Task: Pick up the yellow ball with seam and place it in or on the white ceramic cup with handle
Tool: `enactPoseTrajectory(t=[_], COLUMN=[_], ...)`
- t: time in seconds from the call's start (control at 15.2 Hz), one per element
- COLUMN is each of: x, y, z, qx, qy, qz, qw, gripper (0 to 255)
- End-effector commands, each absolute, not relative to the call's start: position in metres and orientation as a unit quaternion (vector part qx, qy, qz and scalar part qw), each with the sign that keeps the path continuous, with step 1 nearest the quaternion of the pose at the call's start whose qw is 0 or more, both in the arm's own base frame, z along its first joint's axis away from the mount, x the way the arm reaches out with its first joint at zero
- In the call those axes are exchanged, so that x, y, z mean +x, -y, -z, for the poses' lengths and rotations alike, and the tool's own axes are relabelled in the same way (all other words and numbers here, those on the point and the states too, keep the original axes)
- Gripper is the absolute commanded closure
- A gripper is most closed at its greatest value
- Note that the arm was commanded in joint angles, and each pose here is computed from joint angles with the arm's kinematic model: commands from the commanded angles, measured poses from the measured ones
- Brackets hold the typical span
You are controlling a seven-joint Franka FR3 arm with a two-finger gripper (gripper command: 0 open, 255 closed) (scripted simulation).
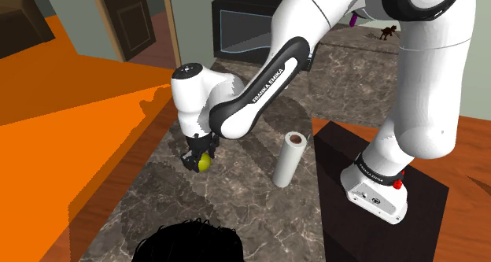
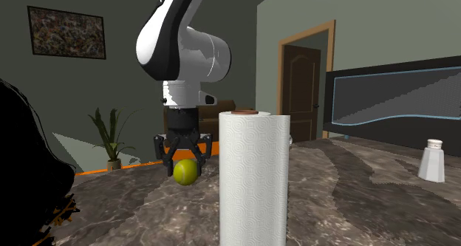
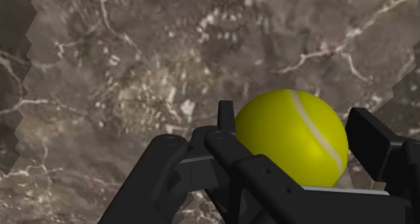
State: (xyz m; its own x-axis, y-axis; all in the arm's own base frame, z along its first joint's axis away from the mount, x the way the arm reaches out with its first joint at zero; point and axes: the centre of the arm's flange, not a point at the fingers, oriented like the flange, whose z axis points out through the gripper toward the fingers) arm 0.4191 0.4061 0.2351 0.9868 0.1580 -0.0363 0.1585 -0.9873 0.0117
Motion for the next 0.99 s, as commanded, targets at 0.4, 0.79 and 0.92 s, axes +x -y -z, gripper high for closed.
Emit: enactPoseTrajectory(t=[0.4, 0.79, 0.92], x=[0.419, 0.419, 0.419], y=[-0.406, -0.406, -0.406], z=[-0.235, -0.267, -0.277], qx=[0.997, 0.997, 0.997], qy=[-0.079, -0.079, -0.079], qz=[0.018, 0.018, 0.018], qw=[0.007, 0.007, 0.007], gripper=[255, 255, 255])
